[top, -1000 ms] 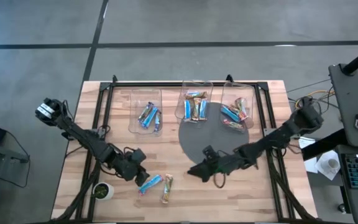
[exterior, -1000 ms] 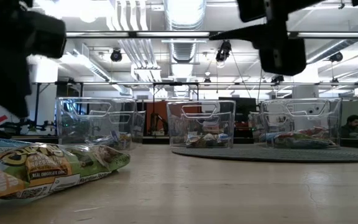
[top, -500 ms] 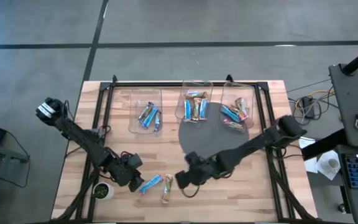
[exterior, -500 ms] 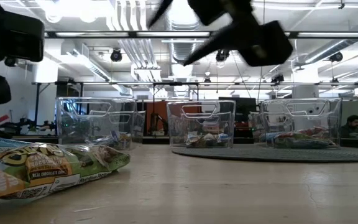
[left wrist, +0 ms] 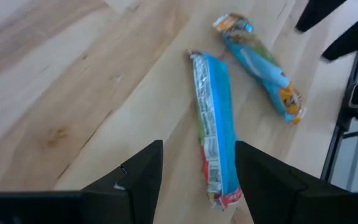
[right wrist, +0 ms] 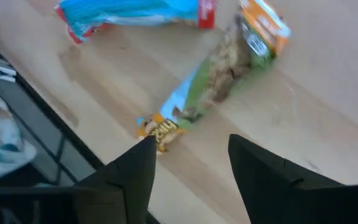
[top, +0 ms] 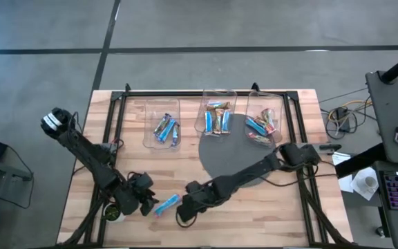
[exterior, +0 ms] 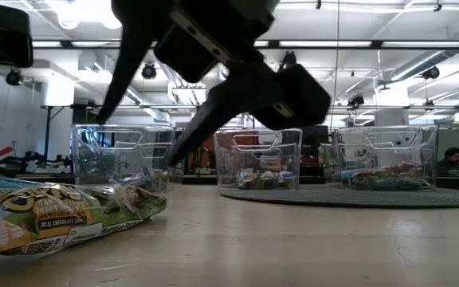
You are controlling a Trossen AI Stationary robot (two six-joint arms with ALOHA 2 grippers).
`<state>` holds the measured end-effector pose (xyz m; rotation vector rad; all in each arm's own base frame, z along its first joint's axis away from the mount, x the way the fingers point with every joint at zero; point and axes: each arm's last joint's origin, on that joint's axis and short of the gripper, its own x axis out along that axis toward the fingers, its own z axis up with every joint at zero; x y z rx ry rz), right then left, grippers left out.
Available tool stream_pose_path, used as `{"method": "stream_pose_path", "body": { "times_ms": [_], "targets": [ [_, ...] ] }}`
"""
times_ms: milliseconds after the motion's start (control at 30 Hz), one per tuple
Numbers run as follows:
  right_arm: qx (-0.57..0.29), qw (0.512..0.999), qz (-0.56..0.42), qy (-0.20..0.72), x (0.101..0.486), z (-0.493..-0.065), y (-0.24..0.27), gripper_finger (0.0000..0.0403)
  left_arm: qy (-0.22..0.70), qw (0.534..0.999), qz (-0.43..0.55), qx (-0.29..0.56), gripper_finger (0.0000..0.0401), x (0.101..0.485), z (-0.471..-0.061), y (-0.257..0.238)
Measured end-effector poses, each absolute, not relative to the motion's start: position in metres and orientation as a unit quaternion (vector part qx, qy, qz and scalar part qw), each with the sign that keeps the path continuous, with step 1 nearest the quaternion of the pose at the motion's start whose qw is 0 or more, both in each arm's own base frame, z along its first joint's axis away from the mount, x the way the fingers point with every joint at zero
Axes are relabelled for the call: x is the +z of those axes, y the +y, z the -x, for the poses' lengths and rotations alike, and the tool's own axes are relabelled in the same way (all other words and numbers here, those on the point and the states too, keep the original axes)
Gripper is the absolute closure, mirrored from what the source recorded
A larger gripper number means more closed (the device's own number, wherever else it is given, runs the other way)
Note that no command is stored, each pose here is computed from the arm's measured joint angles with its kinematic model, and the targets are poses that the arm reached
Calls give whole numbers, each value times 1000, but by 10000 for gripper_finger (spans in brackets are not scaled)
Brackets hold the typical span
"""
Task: Pick and place Granola Bars by type
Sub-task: Put the yellow granola bar into the middle transparent bin
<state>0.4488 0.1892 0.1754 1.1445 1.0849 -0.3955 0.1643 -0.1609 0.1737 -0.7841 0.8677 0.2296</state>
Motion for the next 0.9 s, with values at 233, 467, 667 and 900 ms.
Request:
{"method": "stream_pose_path", "body": {
  "times_ms": [233,467,667,900],
  "targets": [
    [-169,720,-470,481,194,-467,192,166,372,839,376,124,220,175,-158,-167],
    [-186,703,-454,514,187,-469,187,103,358,842,382,132,220,175,-157,-167],
    [-191,700,-460,512,178,-474,178,79,343,841,392,143,220,176,-157,-166],
    [-209,690,-454,522,164,-471,171,95,344,841,391,143,220,176,-157,-166]
  ]
}}
